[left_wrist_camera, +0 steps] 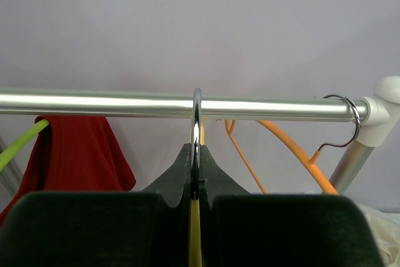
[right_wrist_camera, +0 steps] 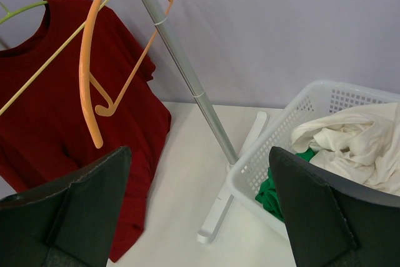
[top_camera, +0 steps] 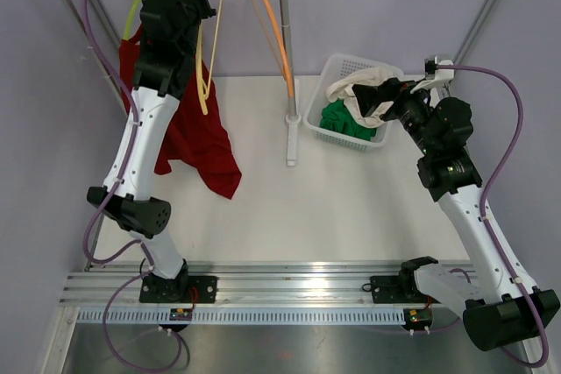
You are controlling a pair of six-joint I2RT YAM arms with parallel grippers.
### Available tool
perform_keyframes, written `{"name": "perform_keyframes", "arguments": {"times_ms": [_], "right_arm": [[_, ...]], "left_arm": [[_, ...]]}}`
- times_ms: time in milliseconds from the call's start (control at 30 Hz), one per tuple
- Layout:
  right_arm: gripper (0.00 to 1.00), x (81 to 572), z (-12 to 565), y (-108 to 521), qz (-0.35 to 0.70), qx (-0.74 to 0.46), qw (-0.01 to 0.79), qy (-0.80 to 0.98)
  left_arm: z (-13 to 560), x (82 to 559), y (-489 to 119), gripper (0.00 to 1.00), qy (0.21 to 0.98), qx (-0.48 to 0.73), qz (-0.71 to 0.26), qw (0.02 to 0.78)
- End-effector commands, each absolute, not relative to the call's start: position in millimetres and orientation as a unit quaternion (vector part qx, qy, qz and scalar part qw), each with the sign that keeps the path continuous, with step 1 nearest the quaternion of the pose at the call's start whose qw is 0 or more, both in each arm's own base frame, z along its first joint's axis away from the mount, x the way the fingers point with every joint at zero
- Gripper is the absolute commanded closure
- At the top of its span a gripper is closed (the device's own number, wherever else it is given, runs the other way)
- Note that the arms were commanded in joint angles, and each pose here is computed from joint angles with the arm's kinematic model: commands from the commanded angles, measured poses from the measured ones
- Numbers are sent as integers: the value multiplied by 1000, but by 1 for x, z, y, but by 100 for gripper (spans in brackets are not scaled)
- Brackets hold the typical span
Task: Remove the t-shirt from the hanger
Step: Hang the hanger back to the clothesline with the left arm
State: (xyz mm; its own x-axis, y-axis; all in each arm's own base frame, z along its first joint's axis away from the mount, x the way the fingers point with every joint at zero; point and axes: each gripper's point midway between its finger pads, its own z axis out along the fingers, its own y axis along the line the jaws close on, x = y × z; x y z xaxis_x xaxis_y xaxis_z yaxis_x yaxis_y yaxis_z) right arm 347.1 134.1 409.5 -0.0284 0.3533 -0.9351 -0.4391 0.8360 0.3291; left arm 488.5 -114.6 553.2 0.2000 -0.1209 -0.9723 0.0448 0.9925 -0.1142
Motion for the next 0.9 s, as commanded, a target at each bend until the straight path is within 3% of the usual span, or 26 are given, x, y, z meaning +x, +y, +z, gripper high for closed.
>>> {"name": "perform_keyframes", "arguments": {"times_ms": [0,867], "right_arm": [[1,344,420,133,280,-40,713,641],[0,324,427,128,278,-48,729,624]], "left_arm": [[596,486,-107,100,575,-42,-61,815],[589,532,-135,100,550,-20,-140,823]]}}
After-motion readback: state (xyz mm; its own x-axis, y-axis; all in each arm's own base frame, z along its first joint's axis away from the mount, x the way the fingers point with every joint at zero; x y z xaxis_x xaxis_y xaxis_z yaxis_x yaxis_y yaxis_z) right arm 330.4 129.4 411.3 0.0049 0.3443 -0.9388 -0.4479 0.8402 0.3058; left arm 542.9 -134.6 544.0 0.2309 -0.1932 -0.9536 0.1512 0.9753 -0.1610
